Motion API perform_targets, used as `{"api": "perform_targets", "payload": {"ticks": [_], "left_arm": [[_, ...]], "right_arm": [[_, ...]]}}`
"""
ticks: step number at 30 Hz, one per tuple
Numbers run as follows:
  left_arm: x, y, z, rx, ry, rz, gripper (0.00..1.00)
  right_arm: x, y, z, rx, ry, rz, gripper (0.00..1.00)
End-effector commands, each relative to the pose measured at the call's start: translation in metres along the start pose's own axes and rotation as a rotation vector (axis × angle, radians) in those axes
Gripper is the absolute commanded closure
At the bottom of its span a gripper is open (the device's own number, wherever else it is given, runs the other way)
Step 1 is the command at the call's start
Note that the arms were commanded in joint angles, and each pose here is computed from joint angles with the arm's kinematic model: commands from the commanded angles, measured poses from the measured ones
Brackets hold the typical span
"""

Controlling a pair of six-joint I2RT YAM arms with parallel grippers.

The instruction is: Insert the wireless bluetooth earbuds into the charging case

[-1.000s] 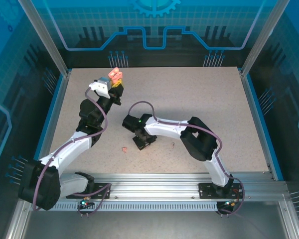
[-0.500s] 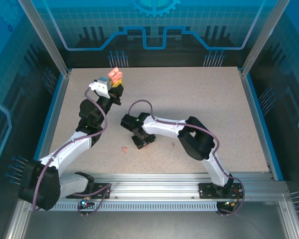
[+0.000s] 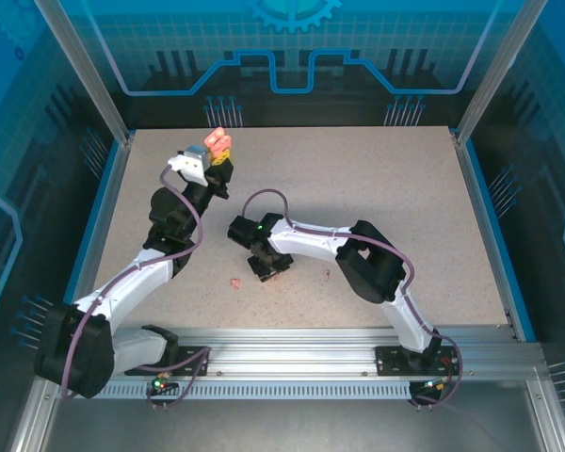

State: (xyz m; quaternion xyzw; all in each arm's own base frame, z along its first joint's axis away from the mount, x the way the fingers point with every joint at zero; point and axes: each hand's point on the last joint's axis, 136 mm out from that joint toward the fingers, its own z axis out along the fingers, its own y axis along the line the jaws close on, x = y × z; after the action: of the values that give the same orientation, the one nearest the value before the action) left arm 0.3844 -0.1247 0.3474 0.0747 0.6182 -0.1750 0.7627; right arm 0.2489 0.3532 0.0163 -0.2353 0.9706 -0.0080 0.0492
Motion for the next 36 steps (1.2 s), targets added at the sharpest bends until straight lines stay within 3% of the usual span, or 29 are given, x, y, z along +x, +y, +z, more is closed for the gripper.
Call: {"api": "perform_targets", "payload": {"ticks": [1,22,30,36], "left_arm": [[-0.017,-0.005,-0.002,0.02,-0.05,-0.019,1.0],[-0.016,-0.007,-0.002,0.034,-0.047,-0.033,1.0],[-0.027,-0.014,-0.001,0.067,-0.068,-0.035,1.0],[-0.038,-0.03,-0.004,0.156,-0.08,-0.03,1.0]], "right_arm": [[0.017,-0.005,0.008,0.035,0.051,0.003,0.64],[0.02,-0.019,0.001,0.052,0.014,0.028,0.73],[0.005,-0.036,-0.027,0.062,-0.104,0.055,0.73],[-0.022,-0.07,-0.078,0.084,-0.273,0.116,0.74]]}}
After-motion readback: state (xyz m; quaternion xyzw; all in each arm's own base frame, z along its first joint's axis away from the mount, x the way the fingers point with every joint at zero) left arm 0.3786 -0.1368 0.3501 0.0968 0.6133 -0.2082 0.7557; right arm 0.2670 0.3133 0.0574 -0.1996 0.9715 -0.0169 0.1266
